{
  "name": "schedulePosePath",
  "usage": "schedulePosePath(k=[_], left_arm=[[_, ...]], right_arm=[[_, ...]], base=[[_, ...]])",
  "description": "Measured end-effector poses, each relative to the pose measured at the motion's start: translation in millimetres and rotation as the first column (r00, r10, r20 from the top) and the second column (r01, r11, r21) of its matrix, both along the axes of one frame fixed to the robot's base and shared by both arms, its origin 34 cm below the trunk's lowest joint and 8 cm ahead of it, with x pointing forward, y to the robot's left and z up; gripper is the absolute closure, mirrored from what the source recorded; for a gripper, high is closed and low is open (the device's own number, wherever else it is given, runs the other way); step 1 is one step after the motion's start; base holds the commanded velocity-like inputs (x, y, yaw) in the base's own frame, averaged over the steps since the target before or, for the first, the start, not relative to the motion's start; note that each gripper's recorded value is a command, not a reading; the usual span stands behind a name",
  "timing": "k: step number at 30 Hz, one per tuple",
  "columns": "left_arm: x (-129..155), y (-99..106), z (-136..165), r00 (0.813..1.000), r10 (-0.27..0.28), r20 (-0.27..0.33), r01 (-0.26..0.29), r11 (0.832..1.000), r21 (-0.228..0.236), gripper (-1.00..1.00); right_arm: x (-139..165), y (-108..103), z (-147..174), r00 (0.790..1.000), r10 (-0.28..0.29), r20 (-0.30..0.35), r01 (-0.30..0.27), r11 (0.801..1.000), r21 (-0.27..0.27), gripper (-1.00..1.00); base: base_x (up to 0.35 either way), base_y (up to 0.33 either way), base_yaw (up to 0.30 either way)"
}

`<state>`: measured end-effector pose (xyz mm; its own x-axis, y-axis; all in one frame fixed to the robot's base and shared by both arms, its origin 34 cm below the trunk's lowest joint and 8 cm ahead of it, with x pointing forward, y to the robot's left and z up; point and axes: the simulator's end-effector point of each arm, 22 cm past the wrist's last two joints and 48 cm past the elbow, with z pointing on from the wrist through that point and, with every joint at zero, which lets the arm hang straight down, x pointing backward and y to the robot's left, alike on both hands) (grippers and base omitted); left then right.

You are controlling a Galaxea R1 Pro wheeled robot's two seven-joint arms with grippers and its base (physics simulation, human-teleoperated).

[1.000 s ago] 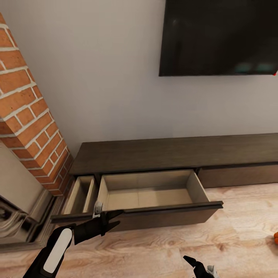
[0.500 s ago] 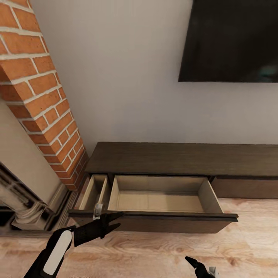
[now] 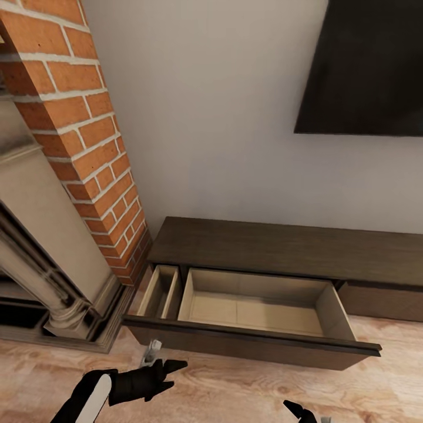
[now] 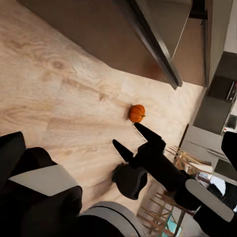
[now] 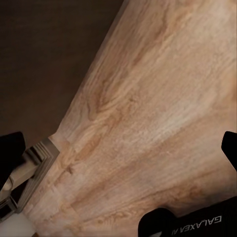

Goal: Place each of the two pumpkins and all three candles from the living room inside a cabinet in the living room (use any cabinet), then make sure every cabinet is closed, and position the cauldron so it is next to a table in the living room.

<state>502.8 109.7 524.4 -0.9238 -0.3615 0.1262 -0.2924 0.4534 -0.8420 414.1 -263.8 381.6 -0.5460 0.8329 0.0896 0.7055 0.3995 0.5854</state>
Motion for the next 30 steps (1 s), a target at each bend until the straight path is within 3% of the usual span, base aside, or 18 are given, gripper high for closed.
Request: schedulePosePath(k=[3, 12, 18, 25, 30], left_arm=[[-5.8, 4.7, -11.3, 1.000, 0.004, -0.003, -0.004, 0.999, 0.032, -1.00], [-11.2, 8.8, -23.1, 1.000, 0.010, -0.004, -0.010, 0.998, 0.058, -1.00], [-21.8, 10.4, -32.9, 1.000, 0.002, -0.031, 0.001, 0.997, 0.073, -1.00], [-21.1, 11.3, -33.9, 1.000, 0.003, -0.021, -0.001, 0.997, 0.081, -1.00], [-19.1, 11.7, -32.6, 1.000, 0.005, -0.011, -0.004, 0.996, 0.084, -1.00]], right_arm=[[-3.0, -0.1, 0.8, 1.000, -0.002, -0.008, 0.002, 1.000, 0.001, -1.00], [-3.8, 0.6, 0.3, 1.000, -0.003, -0.011, 0.003, 1.000, 0.001, -1.00], [-3.9, 0.1, -0.1, 1.000, -0.002, -0.012, 0.002, 1.000, -0.001, -1.00], [-2.8, 0.3, 0.4, 1.000, -0.003, -0.008, 0.002, 1.000, -0.003, -1.00], [4.0, -6.2, 1.5, 1.000, -0.004, 0.024, 0.005, 0.999, -0.041, -1.00]], base=[[0.000, 0.000, 0.005], [-0.044, 0.002, 0.001], [-0.266, 0.043, 0.000], [-0.314, 0.007, 0.106], [-0.316, -0.004, 0.211]])
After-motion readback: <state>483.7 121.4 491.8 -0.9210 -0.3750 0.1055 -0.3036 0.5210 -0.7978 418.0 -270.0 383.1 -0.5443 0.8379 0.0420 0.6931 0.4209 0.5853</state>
